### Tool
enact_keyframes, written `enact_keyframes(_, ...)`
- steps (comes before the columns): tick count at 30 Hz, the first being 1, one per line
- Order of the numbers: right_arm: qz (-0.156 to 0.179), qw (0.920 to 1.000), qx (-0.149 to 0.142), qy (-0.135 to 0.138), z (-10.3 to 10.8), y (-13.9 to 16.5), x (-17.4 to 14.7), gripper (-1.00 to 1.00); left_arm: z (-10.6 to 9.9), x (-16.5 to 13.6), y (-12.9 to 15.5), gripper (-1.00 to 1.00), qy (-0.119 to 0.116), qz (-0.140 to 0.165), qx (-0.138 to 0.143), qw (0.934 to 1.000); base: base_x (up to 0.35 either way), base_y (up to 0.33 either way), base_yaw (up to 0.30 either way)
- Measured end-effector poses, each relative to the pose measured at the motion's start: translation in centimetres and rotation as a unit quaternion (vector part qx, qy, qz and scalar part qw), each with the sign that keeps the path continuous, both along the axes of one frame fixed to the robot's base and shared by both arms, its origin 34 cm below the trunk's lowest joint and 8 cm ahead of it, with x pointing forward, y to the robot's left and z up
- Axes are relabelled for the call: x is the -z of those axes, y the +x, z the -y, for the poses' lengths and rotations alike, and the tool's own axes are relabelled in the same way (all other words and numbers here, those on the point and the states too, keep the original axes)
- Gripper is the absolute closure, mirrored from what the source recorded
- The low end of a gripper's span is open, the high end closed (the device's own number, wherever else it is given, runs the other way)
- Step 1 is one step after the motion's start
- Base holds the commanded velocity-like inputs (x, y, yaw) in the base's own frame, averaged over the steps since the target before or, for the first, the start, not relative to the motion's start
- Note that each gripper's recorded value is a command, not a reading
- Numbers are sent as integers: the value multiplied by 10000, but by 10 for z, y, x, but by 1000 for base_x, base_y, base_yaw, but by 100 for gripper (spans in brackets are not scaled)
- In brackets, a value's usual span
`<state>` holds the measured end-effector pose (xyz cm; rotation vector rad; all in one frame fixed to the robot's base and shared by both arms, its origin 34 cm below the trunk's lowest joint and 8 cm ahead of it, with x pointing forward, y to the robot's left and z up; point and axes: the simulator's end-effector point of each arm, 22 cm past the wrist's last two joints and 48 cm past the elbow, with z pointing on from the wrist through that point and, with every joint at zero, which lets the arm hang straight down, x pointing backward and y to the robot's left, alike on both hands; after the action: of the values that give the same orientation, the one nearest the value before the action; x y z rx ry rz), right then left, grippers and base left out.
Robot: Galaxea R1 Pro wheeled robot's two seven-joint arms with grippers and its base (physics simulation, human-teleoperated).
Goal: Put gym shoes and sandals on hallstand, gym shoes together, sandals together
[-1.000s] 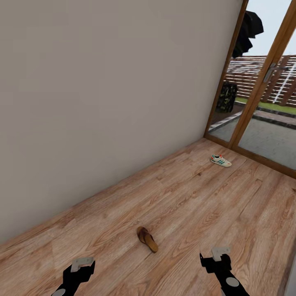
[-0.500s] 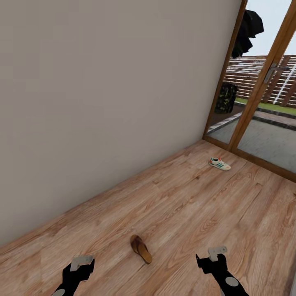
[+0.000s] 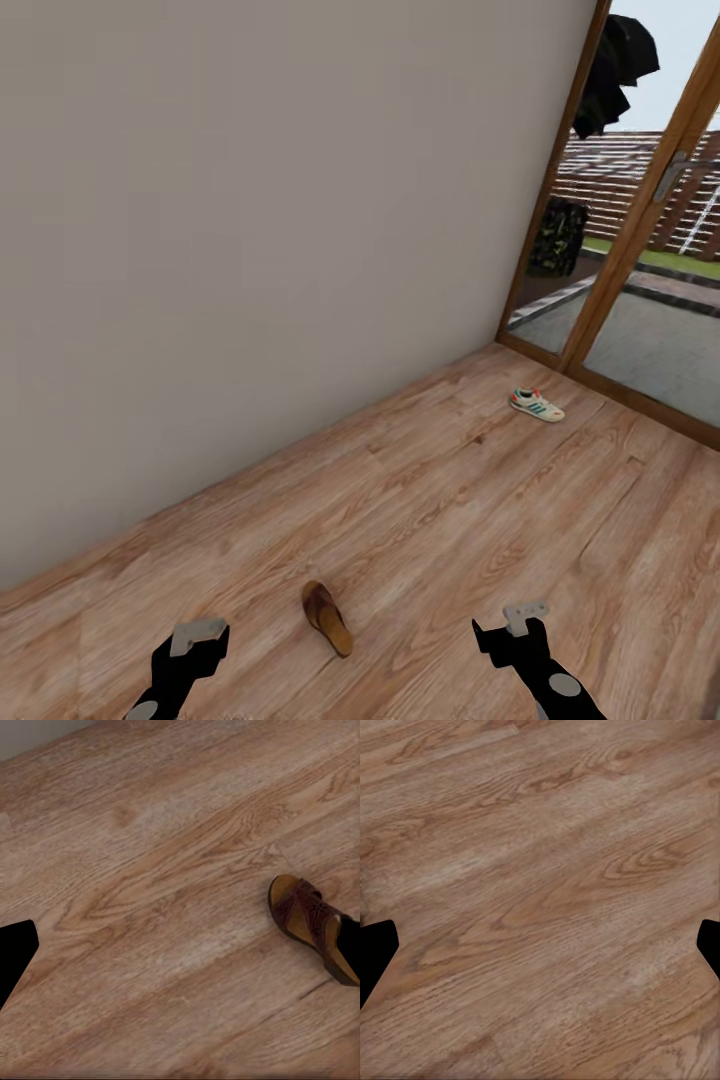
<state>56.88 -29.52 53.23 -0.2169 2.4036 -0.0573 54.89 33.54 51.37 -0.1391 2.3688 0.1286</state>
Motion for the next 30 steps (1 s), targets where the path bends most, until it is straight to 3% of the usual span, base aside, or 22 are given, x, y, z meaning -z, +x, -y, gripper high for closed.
enact_keyframes(14, -87, 10000, 4, -4, 0, -5, 7, -100, 2, 7, -5, -100, -27, -81, 34, 10000, -5, -8, 178)
enact_keyframes(30, -175, 9998, 21, -6, 1, -12, 43, -100, 3, 43, -13, -100, -35, -184, 61, 9998, 0, 0, 182)
